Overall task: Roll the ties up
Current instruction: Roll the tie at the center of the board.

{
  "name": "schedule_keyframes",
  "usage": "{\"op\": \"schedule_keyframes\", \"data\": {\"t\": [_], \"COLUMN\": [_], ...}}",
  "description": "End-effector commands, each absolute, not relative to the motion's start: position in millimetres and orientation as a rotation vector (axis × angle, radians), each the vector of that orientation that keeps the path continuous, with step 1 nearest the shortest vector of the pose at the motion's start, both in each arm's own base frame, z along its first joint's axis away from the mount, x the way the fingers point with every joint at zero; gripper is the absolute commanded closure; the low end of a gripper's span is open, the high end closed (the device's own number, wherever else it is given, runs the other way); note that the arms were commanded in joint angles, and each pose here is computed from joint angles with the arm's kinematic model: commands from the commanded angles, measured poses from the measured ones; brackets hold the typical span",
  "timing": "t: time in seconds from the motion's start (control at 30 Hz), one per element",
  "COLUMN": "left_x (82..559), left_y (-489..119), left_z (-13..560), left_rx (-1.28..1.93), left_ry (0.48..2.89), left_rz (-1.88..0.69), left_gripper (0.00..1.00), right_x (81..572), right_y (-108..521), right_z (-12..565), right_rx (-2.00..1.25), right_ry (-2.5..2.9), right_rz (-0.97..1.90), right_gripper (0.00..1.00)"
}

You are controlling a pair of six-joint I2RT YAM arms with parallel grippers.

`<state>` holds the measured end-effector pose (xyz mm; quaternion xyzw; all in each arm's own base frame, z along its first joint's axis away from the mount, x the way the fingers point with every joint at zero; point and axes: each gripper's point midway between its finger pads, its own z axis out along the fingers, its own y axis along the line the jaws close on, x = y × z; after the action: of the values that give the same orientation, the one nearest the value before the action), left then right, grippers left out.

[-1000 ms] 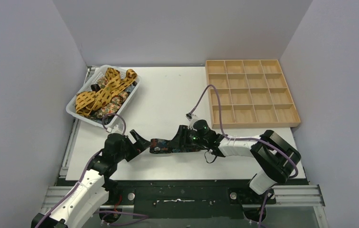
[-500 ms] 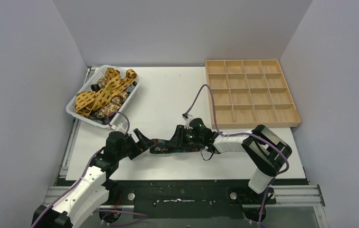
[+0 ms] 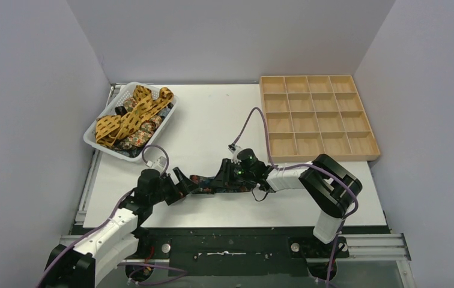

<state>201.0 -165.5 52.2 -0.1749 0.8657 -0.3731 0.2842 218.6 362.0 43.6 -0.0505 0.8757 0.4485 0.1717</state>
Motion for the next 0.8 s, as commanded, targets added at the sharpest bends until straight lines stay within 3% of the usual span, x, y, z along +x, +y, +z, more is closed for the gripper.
{"op": "schedule_keyframes", "data": {"t": [0.0, 0.5, 0.77], "left_x": [211.0, 216.2, 216.2], "left_y": [-173.6, -184.3, -194.4], "left_z": [62.8, 47.6, 53.1], "left_rx": [-0.342, -0.153, -0.117], "left_ry": [2.239, 2.273, 2.238], "left_rz": [-1.049, -1.065, -1.151], "left_gripper": [0.15, 0.15, 0.22], "right_x": [227.9, 228.0, 228.0], "right_y": [370.5, 372.4, 372.4], "right_z": [53.6, 46.3, 43.8], "right_rx": [-0.150, -0.170, -0.165], "right_ry": [2.453, 2.477, 2.488], "right_rz": [1.312, 1.327, 1.331], "right_gripper": [0.70, 0.69, 0.69]}}
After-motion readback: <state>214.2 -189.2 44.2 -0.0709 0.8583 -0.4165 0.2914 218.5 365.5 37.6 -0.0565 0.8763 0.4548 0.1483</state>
